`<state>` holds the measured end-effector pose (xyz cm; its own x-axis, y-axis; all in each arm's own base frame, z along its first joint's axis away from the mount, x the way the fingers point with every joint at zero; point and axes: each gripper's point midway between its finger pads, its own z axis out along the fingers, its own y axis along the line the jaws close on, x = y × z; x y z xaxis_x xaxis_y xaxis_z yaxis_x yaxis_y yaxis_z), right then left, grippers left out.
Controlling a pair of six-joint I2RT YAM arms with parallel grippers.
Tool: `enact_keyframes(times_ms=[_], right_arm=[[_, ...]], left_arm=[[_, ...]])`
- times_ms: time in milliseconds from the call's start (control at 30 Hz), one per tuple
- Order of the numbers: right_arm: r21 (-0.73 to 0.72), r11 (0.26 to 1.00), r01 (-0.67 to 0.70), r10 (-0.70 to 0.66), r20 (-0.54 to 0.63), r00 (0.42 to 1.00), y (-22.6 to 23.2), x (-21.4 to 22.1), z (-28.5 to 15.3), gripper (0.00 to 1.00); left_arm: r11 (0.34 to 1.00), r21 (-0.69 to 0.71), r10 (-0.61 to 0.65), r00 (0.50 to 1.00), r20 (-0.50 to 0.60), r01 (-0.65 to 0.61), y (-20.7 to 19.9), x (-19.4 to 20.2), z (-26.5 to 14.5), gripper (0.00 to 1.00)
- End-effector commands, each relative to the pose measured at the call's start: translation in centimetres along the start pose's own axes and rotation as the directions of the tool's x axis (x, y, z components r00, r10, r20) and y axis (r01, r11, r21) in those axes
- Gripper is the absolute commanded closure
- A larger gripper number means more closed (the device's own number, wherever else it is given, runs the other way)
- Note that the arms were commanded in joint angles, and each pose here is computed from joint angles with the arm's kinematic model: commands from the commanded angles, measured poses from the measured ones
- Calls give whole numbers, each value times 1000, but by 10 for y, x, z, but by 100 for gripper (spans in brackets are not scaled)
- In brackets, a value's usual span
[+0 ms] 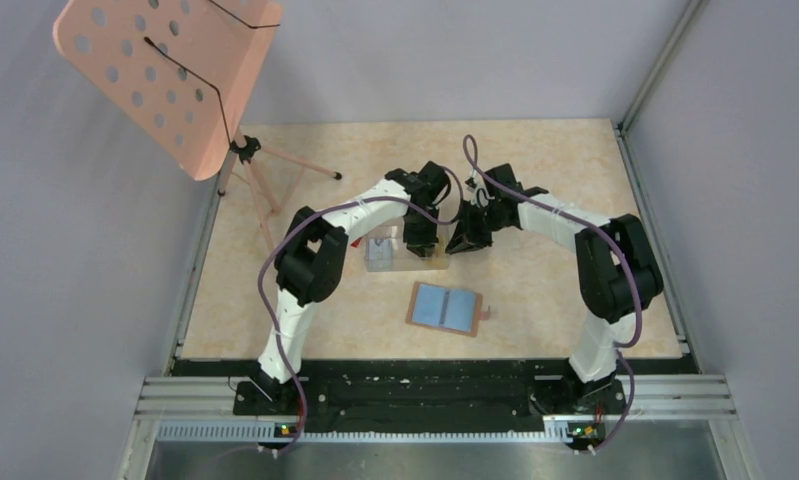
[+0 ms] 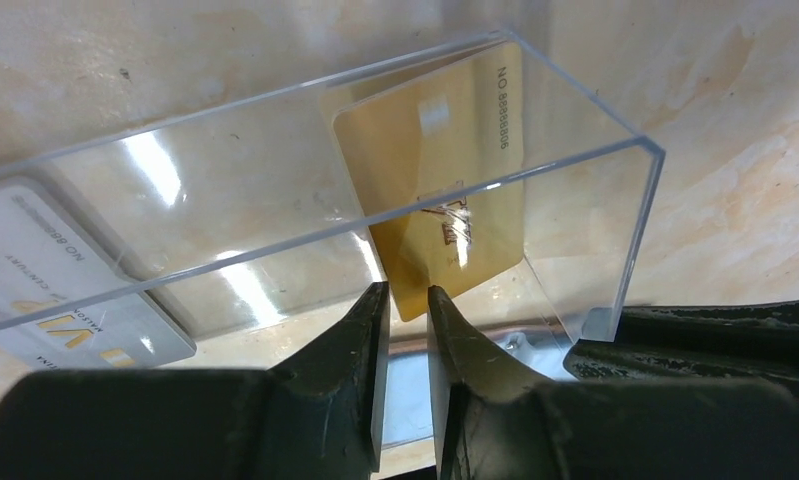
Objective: Put the credit cards into the card holder
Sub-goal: Pick up the credit card from the storage box.
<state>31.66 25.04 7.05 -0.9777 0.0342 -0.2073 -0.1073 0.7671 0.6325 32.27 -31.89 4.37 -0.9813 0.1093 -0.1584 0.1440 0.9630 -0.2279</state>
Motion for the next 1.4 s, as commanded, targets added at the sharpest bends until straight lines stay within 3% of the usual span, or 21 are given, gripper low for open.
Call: enact_keyframes(times_ms=[0, 267, 467, 867, 1200, 1300, 1367], right_arm=[[-52, 997, 48, -48, 0, 999, 17, 7, -4, 96], [-54, 997, 48, -48, -4, 999, 17, 8, -3, 96], [-55, 997, 50, -50, -1, 999, 17, 7, -4, 96], [-52, 997, 49, -50, -5, 999, 16, 8, -2, 96], [-49, 997, 52, -52, -6, 999, 15, 8, -2, 96], [-45, 998, 52, -52, -5, 999, 14, 8, -2, 96], [-45, 998, 53, -53, -5, 999, 15, 7, -2, 96]], left_arm=[[998, 27, 57, 998, -22, -56, -14, 1, 2, 75], [996, 12, 85, 995, -57, -84, -14, 1, 8, 78], [997, 27, 77, 997, -3, -77, -20, -7, -12, 83], [979, 198, 14, 994, 109, -36, -47, -26, -48, 79], [972, 232, -51, 998, 39, 40, -43, -19, -25, 77], [977, 205, -67, 997, 24, 61, -35, -16, -18, 81], [979, 192, -70, 997, 23, 64, -31, -15, -16, 96]])
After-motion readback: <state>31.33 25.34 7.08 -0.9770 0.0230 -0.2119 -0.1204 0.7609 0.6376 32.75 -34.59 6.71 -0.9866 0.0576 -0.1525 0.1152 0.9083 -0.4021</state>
